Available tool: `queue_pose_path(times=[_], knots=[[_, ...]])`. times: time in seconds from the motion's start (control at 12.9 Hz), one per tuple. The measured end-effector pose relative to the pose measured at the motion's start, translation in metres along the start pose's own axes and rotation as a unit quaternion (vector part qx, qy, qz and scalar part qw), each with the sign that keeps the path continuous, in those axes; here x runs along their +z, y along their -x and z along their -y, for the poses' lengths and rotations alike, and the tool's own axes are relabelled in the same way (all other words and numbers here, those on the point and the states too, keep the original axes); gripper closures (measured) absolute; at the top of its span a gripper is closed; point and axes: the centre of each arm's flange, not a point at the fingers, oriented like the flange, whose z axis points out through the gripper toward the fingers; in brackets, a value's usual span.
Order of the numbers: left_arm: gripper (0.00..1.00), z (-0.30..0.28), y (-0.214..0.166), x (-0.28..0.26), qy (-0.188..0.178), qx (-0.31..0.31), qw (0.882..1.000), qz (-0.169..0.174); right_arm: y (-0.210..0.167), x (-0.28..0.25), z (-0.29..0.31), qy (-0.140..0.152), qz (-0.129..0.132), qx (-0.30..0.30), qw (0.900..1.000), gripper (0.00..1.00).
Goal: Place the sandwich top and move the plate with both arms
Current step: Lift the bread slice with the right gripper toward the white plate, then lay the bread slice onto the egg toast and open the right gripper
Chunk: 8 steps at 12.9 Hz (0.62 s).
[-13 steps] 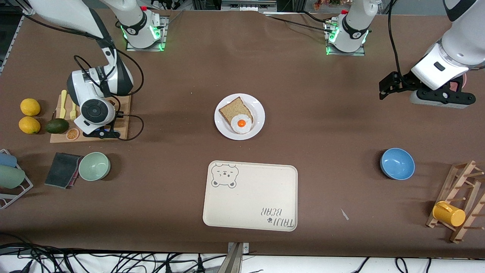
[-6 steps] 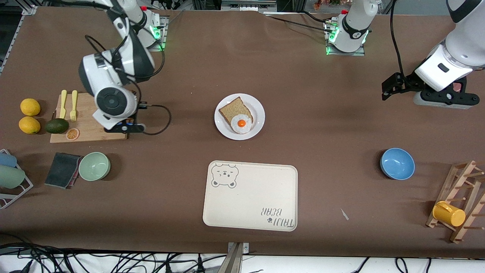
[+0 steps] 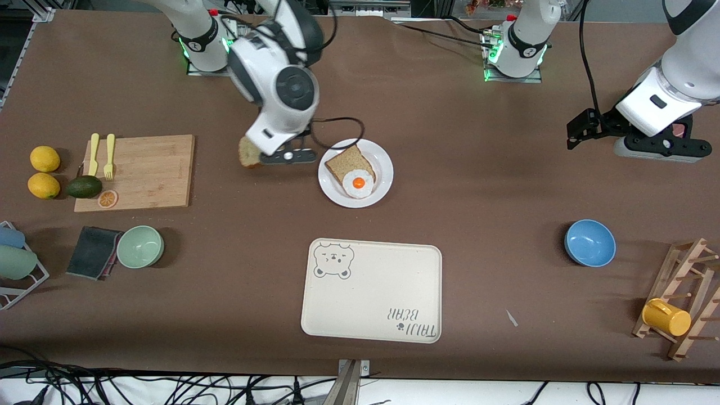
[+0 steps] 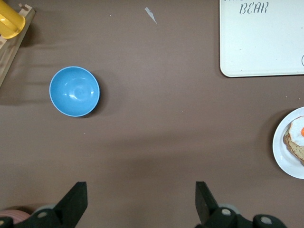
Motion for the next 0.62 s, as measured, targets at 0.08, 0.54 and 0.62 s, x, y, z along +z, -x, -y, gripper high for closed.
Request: queue_pose_path(times=[0.08, 0.54, 0.62], knots=[[0.0, 0.0, 0.0, 0.0, 0.0, 0.0, 1.0, 0.0, 0.01, 0.003, 0.035, 0.005, -0.005, -0.004, 1.0, 0.93], [0.0, 0.002, 0.0, 0.0, 0.0, -0.002, 1.0, 0.0, -0.007, 0.031, 0.144, -0.033, -0.044, -0.027, 0.998, 0.93], [0.0, 0.005, 0.0, 0.0, 0.0, -0.004, 1.0, 0.0, -0.01, 0.04, 0.157, -0.04, -0.049, -0.032, 0.997, 0.93]])
